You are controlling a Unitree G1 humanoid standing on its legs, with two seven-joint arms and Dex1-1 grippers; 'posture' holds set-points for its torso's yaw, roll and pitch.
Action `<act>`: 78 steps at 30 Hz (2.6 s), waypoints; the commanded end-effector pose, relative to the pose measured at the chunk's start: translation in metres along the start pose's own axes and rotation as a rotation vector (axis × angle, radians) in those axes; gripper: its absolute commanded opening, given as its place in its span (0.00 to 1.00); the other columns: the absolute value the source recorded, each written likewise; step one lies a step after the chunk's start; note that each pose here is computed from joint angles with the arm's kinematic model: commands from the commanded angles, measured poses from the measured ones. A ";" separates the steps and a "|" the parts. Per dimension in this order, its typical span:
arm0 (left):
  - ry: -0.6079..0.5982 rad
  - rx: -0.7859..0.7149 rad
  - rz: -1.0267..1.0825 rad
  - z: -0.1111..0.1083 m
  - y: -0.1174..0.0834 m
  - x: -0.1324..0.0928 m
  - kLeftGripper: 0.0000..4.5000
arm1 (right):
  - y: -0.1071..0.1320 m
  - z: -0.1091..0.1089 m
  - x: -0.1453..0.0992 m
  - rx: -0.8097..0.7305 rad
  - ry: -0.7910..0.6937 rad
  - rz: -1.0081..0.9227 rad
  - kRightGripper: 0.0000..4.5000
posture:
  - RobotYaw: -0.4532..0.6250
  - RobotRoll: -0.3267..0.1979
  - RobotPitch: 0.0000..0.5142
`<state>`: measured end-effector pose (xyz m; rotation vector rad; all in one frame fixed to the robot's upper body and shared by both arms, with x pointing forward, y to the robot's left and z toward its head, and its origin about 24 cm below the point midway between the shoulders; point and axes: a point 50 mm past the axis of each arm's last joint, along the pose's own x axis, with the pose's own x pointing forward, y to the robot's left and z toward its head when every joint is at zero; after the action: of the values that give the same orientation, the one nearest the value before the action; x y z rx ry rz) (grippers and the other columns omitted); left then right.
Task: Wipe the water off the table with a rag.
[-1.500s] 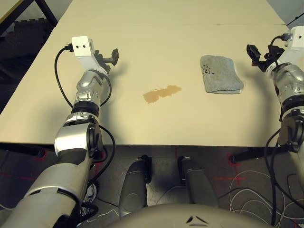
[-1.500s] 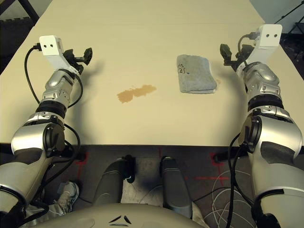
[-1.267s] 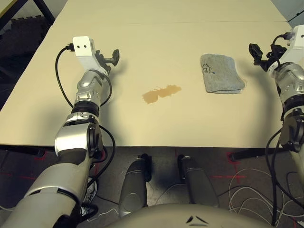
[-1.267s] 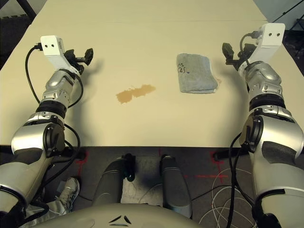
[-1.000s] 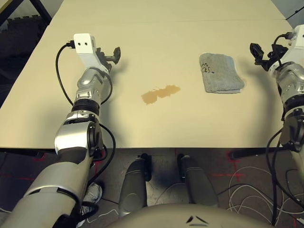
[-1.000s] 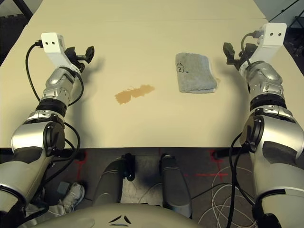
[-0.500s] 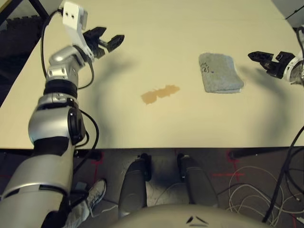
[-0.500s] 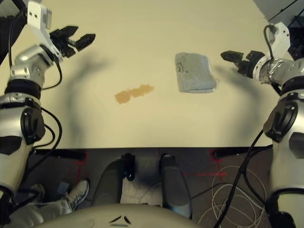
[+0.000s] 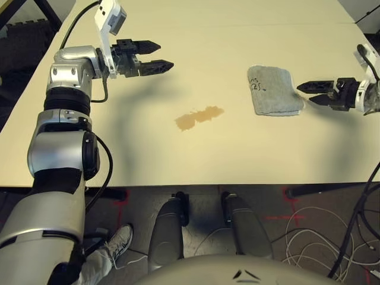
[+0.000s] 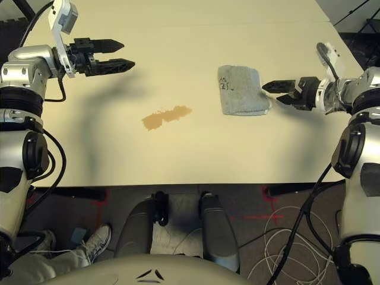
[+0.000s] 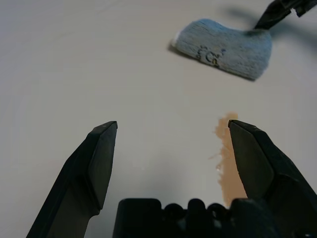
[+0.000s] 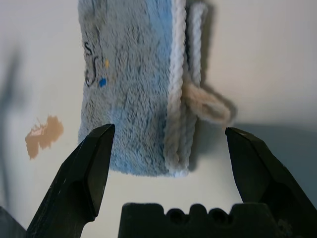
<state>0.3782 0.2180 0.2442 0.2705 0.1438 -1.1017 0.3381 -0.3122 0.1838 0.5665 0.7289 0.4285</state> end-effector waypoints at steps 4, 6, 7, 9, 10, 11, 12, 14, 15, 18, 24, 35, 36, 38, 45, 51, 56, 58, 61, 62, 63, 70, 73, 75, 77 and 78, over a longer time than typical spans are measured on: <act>0.156 0.012 -0.102 -0.003 -0.006 -0.016 1.00 | -0.001 -0.008 0.004 0.077 0.012 0.040 0.99 | 0.29 0.62 0.53; 0.188 0.017 -0.124 -0.001 -0.008 -0.020 1.00 | 0.002 -0.008 0.008 0.095 0.008 0.063 0.99 | 0.29 0.62 0.53; 0.205 0.023 -0.139 0.000 -0.009 -0.022 1.00 | 0.004 -0.008 0.010 0.104 0.006 0.074 0.99 | 0.29 0.62 0.53; 0.230 0.032 -0.160 0.001 -0.011 -0.025 1.00 | 0.008 -0.008 0.014 0.126 0.000 0.100 0.99 | 0.30 0.62 0.54; 0.239 0.036 -0.167 0.002 -0.012 -0.026 1.00 | 0.010 -0.008 0.016 0.137 -0.003 0.111 0.99 | 0.30 0.62 0.54; 0.247 0.039 -0.174 0.002 -0.013 -0.027 1.00 | 0.013 -0.007 0.018 0.147 -0.008 0.127 0.99 | 0.30 0.62 0.54; 0.257 0.044 -0.180 0.003 -0.015 -0.029 1.00 | 0.016 -0.007 0.020 0.157 -0.011 0.138 0.99 | 0.30 0.62 0.54; 0.275 0.056 -0.194 0.004 -0.018 -0.030 1.00 | 0.020 -0.006 0.025 0.171 -0.013 0.156 0.99 | 0.30 0.62 0.55; 0.281 0.060 -0.201 0.004 -0.019 -0.031 1.00 | 0.021 -0.007 0.027 0.174 -0.009 0.161 0.99 | 0.31 0.62 0.55; 0.300 0.064 -0.222 0.002 -0.024 -0.033 1.00 | 0.027 -0.008 0.033 0.180 0.006 0.184 0.99 | 0.31 0.62 0.55; 0.349 0.057 -0.260 -0.009 -0.033 -0.038 1.00 | 0.039 -0.005 0.047 0.162 -0.005 0.208 0.99 | 0.31 0.62 0.55; 0.363 0.035 -0.295 -0.018 -0.039 -0.035 1.00 | 0.045 0.006 0.063 0.097 -0.152 0.158 0.99 | 0.30 0.62 0.55; 0.364 0.036 -0.297 -0.018 -0.039 -0.035 1.00 | 0.045 0.008 0.064 0.092 -0.166 0.153 0.99 | 0.30 0.62 0.55; 0.364 0.036 -0.300 -0.018 -0.039 -0.034 1.00 | 0.047 0.010 0.064 0.083 -0.182 0.155 0.99 | 0.29 0.62 0.55; 0.363 0.038 -0.309 -0.018 -0.039 -0.030 1.00 | 0.060 0.012 0.071 0.059 -0.176 0.181 0.54 | 0.28 0.62 0.55; 0.362 0.040 -0.318 -0.018 -0.040 -0.027 1.00 | 0.066 0.011 0.072 0.027 -0.148 0.188 0.03 | 0.27 0.62 0.54; 0.367 0.041 -0.329 -0.018 -0.041 -0.025 1.00 | 0.074 0.011 0.069 -0.014 -0.136 0.181 0.01 | 0.27 0.62 0.53; 0.369 0.043 -0.332 -0.018 -0.042 -0.025 1.00 | 0.083 0.014 0.067 -0.030 -0.138 0.198 0.01 | 0.27 0.62 0.53; 0.372 0.046 -0.335 -0.017 -0.043 -0.025 1.00 | 0.116 0.016 0.062 -0.069 -0.127 0.287 0.01 | 0.26 0.62 0.53; 0.373 0.047 -0.336 -0.017 -0.043 -0.025 1.00 | 0.124 0.015 0.061 -0.076 -0.122 0.308 0.01 | 0.26 0.62 0.53; 0.374 0.048 -0.336 -0.017 -0.043 -0.025 1.00 | 0.134 0.011 0.061 -0.078 -0.113 0.330 0.01 | 0.26 0.62 0.52; 0.377 0.055 -0.339 -0.016 -0.042 -0.024 1.00 | 0.184 -0.035 0.082 -0.109 -0.056 0.458 0.01 | 0.26 0.62 0.52; 0.380 0.054 -0.340 -0.016 -0.042 -0.025 1.00 | 0.199 -0.060 0.096 -0.100 -0.028 0.507 0.01 | 0.26 0.62 0.53; 0.383 0.052 -0.340 -0.017 -0.042 -0.026 1.00 | 0.206 -0.071 0.102 -0.086 -0.013 0.521 0.01 | 0.26 0.62 0.54; 0.388 0.048 -0.341 -0.018 -0.042 -0.027 1.00 | 0.215 -0.079 0.109 -0.069 0.010 0.529 0.01 | 0.26 0.62 0.55; 0.389 0.045 -0.341 -0.019 -0.042 -0.027 1.00 | 0.219 -0.083 0.112 -0.062 0.021 0.531 0.01 | 0.26 0.62 0.55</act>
<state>0.3306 0.2257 0.2263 0.5148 0.5169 -1.3774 0.3220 -0.0629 0.2115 0.6846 0.5763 0.9286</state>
